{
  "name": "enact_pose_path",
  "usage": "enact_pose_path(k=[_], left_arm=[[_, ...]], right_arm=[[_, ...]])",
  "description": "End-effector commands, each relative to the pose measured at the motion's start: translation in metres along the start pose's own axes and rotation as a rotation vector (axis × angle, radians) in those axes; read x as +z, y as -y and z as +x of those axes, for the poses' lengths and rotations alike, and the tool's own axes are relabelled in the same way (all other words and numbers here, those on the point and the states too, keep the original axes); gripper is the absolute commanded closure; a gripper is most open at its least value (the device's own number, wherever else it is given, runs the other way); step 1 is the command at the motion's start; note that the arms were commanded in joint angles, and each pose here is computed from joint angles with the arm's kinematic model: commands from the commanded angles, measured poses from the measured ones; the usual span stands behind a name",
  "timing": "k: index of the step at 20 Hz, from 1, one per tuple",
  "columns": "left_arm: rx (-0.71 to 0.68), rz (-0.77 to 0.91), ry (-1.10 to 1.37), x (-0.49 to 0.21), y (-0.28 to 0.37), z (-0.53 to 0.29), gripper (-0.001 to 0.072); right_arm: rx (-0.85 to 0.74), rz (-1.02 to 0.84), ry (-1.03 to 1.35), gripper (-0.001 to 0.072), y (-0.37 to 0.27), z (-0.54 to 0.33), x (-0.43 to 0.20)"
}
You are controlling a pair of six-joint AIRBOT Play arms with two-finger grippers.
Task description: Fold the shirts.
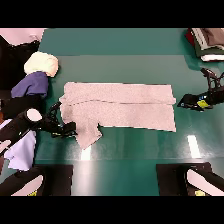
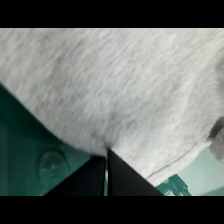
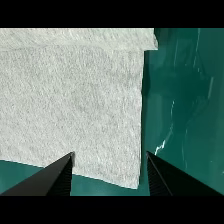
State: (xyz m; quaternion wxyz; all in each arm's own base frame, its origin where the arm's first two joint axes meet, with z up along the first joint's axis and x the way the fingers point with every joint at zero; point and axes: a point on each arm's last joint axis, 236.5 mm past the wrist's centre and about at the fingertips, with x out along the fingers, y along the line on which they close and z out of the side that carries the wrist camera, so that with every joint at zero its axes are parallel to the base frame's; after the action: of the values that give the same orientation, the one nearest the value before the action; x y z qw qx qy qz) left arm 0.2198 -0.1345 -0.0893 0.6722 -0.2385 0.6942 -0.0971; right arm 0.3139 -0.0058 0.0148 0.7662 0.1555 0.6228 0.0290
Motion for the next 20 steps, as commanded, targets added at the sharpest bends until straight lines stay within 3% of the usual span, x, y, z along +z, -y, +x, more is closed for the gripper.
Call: enact_pose_path(k=[1,10,15,20], left_arm=[[-0.015,0.035,0.036,0.011,0.005,-0.002,0.0686],[0.073,0.241,0.089,0.038,0.018,-0.051,0.0686],[0.072,0.25,0.095,0.04,0.019,-0.053,0.0686],[0.073,0.251,0.086,0.037,0.019,-0.053,0.0686]], right_arm=[[-0.003,0.018,-0.013,0.0198,0.006,0.001,-0.004],[0.023,0.154,-0.28,0.0199,0.033,0.066,-0.078],[0.051,0.115,-0.332,0.0199,0.017,0.08,-0.091],[0.046,0.109,-0.306,0.0294,0.016,0.083,-0.085]])
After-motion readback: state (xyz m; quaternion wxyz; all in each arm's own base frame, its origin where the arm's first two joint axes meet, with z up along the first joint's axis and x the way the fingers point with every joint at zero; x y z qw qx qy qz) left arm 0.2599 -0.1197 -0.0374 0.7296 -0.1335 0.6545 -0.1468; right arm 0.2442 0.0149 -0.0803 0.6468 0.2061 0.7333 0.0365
